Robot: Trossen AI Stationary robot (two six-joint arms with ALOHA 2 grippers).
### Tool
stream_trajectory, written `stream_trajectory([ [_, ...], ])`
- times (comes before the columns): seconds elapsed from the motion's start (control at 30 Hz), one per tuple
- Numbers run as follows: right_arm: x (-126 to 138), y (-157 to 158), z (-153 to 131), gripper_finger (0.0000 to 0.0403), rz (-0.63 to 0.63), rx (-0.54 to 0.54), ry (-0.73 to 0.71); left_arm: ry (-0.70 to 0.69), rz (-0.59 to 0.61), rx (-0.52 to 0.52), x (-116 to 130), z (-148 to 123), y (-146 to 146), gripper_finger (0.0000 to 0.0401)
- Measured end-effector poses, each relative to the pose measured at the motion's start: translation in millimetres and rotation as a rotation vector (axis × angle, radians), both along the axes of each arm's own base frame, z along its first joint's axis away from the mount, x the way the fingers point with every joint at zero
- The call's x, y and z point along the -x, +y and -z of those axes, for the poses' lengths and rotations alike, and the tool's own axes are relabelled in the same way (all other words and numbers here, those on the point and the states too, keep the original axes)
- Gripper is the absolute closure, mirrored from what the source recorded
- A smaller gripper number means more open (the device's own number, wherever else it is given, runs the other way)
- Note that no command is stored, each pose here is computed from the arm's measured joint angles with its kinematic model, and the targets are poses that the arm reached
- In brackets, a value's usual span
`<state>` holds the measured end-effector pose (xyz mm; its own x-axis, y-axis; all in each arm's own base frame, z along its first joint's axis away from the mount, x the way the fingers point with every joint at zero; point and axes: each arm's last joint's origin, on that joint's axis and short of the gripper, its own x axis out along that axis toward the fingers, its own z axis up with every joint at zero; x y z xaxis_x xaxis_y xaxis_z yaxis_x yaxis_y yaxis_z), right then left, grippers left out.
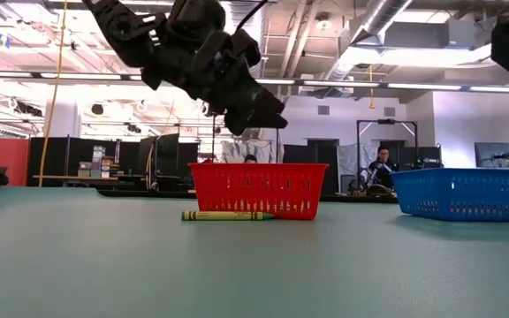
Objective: Sort crayons
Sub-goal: Put the black crayon into the yellow basket, then put the green crayon into the red basket
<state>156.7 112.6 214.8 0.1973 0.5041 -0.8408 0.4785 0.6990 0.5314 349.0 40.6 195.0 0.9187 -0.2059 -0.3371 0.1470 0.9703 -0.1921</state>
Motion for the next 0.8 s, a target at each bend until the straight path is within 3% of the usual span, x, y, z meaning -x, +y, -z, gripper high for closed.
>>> stream_trajectory([
  [0.2,-3,3,8,0.0307,-0.154,0.027,-0.027,0.036,0.034,0.068,-2,1,-31,0.0195],
  [0.47,2,11,-4,0.0313,-0.207,0.089,-0.111,0.112,0.138,0.09,2,7,-78,0.0195],
  [0.6,6,20,-9,0.032,-0.219,0.104,-0.135,0.19,0.101,0.028,9,14,-102,0.0195],
  [0.8,10,29,-22,0.0333,-0.206,0.163,-0.194,0.37,-0.003,-0.15,26,31,-126,0.0195],
])
